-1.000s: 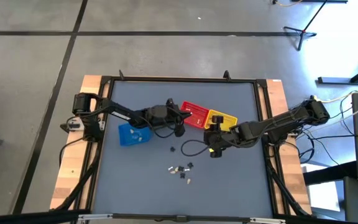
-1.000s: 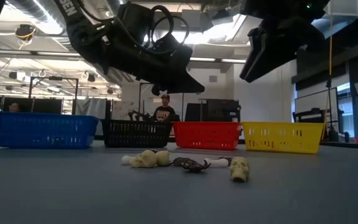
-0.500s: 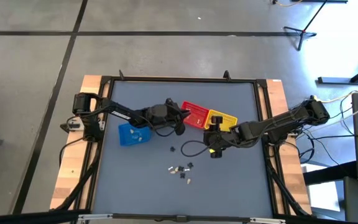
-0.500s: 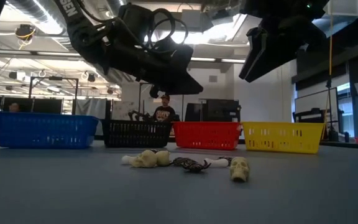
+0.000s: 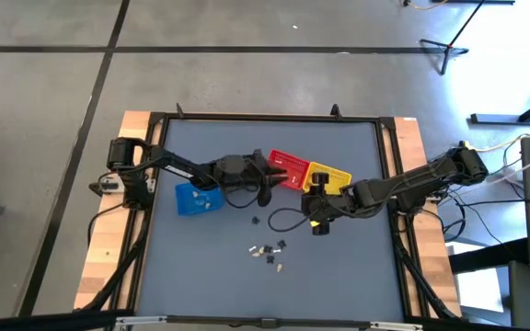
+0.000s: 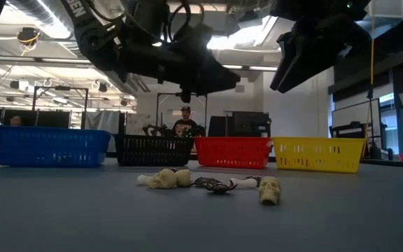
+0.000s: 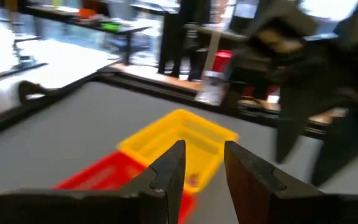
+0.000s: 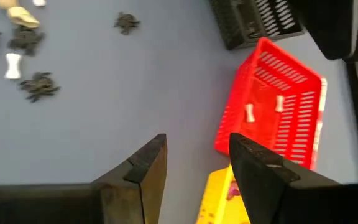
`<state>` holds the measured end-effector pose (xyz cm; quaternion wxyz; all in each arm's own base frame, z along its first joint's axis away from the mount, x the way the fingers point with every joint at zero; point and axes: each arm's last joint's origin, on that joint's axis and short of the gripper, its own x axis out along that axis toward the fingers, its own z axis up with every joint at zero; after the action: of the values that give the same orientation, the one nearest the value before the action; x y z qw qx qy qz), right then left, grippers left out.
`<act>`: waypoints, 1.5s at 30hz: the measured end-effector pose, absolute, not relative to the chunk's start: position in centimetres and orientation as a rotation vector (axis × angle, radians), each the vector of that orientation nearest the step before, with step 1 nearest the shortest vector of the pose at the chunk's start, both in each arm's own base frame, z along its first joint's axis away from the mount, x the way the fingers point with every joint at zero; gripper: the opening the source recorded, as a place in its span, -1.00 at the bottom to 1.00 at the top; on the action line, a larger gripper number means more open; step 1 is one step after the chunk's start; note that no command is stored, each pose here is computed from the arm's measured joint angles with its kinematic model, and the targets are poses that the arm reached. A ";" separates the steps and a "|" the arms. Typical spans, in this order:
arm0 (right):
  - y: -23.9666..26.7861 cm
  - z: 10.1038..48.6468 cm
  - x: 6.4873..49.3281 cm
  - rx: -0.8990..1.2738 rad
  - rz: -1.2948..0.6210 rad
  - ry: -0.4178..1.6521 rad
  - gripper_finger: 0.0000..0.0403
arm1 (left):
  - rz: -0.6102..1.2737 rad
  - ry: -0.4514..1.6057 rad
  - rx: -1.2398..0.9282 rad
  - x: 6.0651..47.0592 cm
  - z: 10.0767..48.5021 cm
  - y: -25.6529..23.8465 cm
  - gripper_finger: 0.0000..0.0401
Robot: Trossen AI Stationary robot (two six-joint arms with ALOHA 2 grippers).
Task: Sort Halloween decoration
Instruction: Put the yellow skull toy into the blue bin
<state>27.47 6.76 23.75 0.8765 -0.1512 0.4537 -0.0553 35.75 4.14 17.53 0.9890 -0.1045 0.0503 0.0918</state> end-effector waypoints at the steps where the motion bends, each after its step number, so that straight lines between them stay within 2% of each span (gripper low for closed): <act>1: 6.8 23.8 27.5 -0.310 -0.104 0.948 -0.15 | 0.151 0.105 -0.211 35.8 17.5 3.8 -0.48; 7: 7.0 23.7 27.5 -0.278 -0.046 0.958 -0.15 | -0.031 0.128 -0.232 36.0 17.5 0.6 -0.48; 15: 7.0 23.7 27.5 -0.278 -0.046 0.958 -0.15 | -0.148 0.149 -0.224 35.8 17.4 -3.9 -0.48; 34: 7.0 23.7 27.5 -0.278 -0.046 0.958 -0.15 | -0.096 0.398 -0.338 32.8 15.1 -13.1 -0.49; 45: 7.0 23.7 27.5 -0.278 -0.046 0.958 -0.15 | 0.021 0.613 -0.199 31.4 14.5 -16.2 -0.49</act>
<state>27.46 6.98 23.71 0.8779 -0.1333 0.4593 -0.0220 31.36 -16.24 14.50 0.9485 -0.0979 0.3011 0.0103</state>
